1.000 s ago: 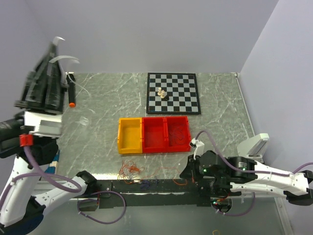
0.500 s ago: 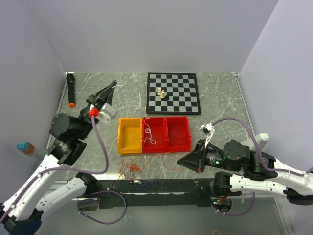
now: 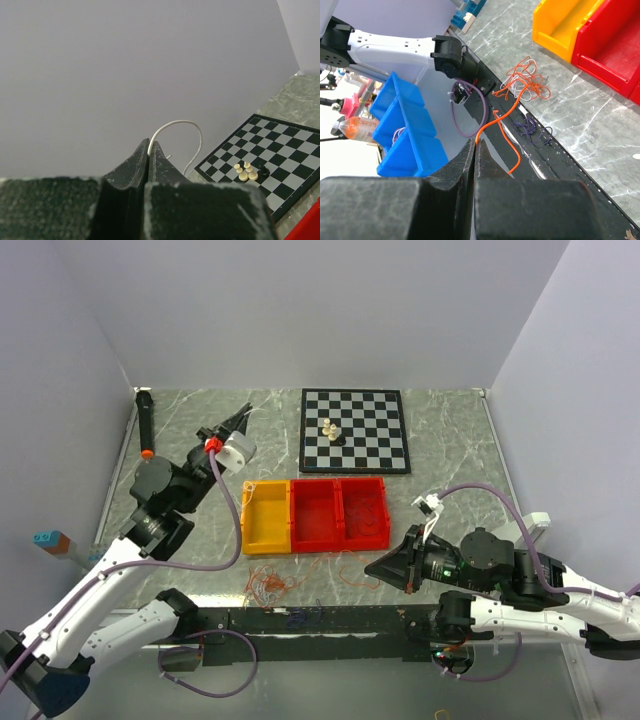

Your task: Untangle the cables

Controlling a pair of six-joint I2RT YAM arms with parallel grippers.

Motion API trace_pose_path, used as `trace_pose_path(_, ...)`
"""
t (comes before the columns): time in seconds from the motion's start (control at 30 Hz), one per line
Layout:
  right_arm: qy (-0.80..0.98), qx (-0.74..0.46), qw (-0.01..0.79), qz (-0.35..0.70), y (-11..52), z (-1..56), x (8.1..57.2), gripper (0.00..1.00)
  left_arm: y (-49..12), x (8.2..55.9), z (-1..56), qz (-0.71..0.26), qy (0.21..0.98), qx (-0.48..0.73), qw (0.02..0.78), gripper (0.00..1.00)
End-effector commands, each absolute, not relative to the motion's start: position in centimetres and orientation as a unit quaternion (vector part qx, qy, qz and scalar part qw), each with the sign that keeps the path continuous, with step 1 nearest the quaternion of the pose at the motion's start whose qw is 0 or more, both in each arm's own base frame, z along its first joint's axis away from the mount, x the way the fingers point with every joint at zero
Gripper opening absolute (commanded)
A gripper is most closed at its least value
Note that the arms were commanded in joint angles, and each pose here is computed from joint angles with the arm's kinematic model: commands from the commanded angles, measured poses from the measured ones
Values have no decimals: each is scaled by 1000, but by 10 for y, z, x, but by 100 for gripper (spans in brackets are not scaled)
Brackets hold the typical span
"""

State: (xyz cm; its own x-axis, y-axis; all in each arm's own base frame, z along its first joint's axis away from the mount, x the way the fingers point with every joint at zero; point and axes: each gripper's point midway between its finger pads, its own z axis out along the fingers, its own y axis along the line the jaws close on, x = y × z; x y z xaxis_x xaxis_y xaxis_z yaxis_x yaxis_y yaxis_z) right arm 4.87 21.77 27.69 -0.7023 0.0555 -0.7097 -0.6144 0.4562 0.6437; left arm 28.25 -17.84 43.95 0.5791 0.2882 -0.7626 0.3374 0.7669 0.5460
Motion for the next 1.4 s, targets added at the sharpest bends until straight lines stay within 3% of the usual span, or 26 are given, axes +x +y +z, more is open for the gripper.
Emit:
trace_pose_path(0.0,774,-181,353,494,218,280,50,0,-173,286,445,-18,459,308,833,1)
trace_pose_path(0.47,777,-176,351,492,213,275,50,0,-168,297,410,8,493,315,811,1)
trace_pose_path(0.7,779,-168,345,496,213,264,49,0,-144,315,357,53,592,278,755,1)
trace_pose_path(0.93,780,-177,347,490,216,271,50,0,-154,301,302,23,612,332,717,1)
trace_pose_path(1.2,778,-174,353,489,215,274,52,0,-165,293,205,11,693,384,610,1)
trace_pose_path(1.37,782,-170,356,482,212,272,54,0,-168,285,192,7,696,391,602,1)
